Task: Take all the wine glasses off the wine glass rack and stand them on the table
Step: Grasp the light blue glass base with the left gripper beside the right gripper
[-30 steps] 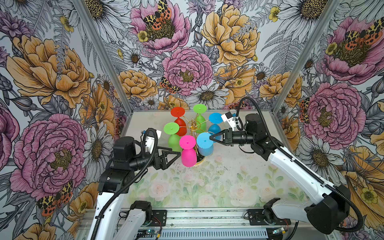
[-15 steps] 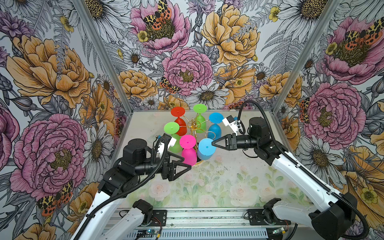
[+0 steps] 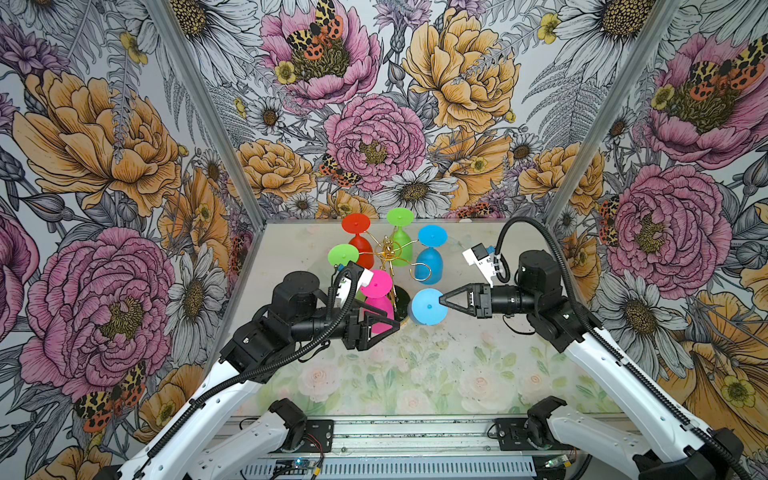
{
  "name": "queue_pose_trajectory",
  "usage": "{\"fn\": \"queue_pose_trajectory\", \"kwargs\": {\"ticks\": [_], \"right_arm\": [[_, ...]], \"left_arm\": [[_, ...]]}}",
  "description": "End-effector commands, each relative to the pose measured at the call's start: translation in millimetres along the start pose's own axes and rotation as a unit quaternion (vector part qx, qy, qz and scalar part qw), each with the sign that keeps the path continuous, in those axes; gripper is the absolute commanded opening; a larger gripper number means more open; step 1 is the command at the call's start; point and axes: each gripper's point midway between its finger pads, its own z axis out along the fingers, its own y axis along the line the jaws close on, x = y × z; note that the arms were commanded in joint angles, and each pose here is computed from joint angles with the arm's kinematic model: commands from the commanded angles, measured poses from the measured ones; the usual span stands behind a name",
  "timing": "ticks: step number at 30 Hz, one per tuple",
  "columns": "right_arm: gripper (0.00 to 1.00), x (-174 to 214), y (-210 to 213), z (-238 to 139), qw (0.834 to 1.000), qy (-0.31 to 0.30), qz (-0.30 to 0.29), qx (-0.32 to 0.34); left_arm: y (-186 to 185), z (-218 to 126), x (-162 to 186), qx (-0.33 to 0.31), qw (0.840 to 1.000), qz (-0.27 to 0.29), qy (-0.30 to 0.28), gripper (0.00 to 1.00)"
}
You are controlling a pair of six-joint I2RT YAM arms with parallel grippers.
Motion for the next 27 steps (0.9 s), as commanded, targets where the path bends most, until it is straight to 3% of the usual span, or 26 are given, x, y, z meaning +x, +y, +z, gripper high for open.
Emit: {"fn": "queue_pose_trajectory", "kwargs": {"ticks": [1,15,27], "right_arm": [[0.0,4.5,-6.7,-4.8,1.0,-0.012,-0.01,0.026],[0.0,17.3,10.2,-14.7,0.999,-0.013,-0.027,0.01],[0.0,15.9,5.6,-16.2,0.999,-0.022,-0.028,0.021]], "left_arm": [[2.6,13.8,-7.7,-0.005,1.0,0.008,-0.015,0.7],[0.5,65.7,-9.7,0.009,0.999,0.018,0.026,0.5],[-16.2,73.6,-13.8,0.044,0.998,0.029,0.034,0.28]]}}
